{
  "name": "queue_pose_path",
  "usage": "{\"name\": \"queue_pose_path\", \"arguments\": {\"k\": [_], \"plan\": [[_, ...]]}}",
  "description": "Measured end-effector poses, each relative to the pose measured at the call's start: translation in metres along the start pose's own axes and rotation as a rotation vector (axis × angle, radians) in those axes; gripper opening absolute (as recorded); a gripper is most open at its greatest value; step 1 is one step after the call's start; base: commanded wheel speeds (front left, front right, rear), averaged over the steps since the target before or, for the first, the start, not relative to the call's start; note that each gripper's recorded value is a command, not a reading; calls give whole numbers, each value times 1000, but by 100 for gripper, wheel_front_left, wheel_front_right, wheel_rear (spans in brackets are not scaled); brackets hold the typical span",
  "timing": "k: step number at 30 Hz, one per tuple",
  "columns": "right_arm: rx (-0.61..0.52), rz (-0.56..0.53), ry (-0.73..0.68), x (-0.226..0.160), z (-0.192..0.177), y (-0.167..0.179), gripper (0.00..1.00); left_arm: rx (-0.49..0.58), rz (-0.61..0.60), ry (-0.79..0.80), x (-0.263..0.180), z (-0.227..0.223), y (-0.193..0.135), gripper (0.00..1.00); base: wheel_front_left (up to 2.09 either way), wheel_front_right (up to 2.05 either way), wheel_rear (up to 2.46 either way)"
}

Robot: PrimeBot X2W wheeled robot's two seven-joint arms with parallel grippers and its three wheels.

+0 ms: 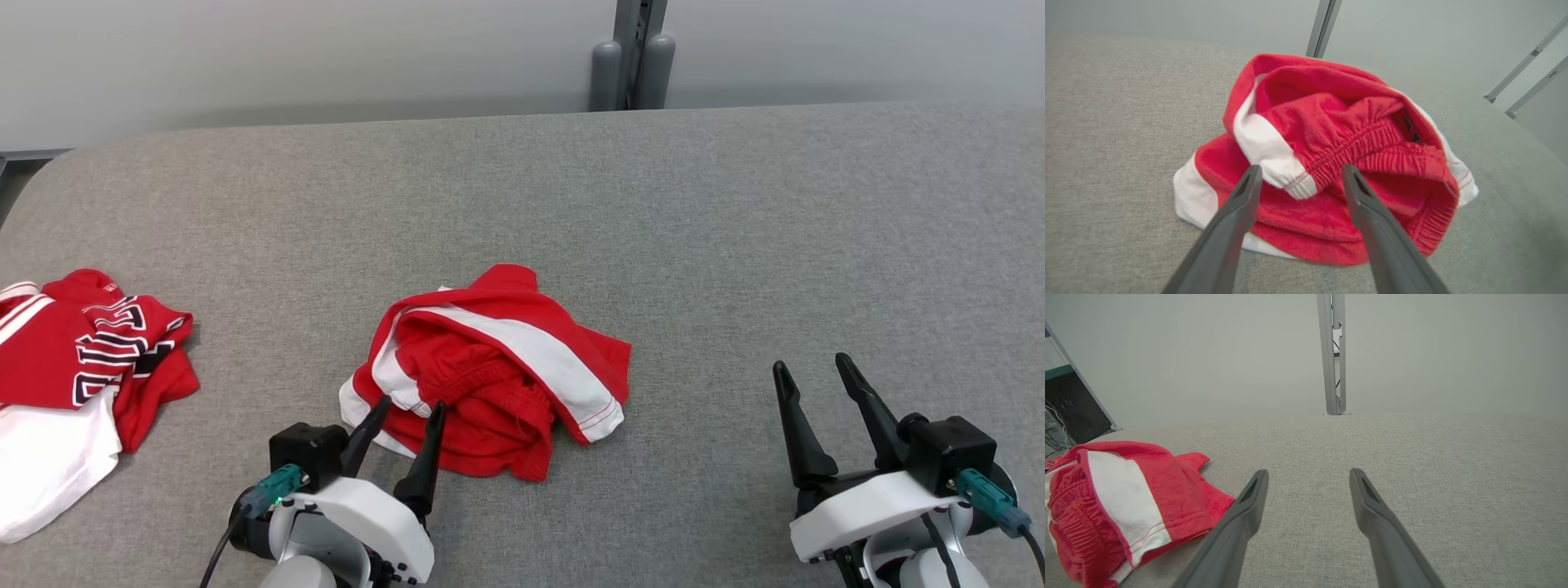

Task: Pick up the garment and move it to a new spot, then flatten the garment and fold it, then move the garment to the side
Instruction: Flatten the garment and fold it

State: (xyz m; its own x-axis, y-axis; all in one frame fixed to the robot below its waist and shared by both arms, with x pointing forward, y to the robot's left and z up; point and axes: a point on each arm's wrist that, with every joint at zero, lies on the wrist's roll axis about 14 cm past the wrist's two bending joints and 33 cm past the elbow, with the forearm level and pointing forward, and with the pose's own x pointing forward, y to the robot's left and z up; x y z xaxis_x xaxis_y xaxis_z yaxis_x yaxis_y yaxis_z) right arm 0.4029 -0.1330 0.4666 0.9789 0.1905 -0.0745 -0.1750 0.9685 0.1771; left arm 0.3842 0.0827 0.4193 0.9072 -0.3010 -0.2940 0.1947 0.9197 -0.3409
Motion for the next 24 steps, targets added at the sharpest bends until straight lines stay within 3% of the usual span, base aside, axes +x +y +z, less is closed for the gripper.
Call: {"name": "queue_pose_path", "arguments": {"k": [10,11,12,13,17,24], "plan": [[19,6,18,2,-7,2,100,-18,38,6,9,-4,14,100,0,0,0],[19,10,18,3,-7,3,100,-19,33,2,10,-3,14,96,0,0,0],[20,16,22,3,-8,5,100,-18,32,5,10,-4,14,38,0,0,0],[22,22,26,3,-10,7,100,-17,30,6,10,-5,14,0,0,0,0],[29,74,53,3,-17,25,100,-12,23,1,12,-4,13,0,0,0,0],[81,253,182,-8,-50,88,100,2,17,-15,10,-1,13,0,0,0,0]]}}
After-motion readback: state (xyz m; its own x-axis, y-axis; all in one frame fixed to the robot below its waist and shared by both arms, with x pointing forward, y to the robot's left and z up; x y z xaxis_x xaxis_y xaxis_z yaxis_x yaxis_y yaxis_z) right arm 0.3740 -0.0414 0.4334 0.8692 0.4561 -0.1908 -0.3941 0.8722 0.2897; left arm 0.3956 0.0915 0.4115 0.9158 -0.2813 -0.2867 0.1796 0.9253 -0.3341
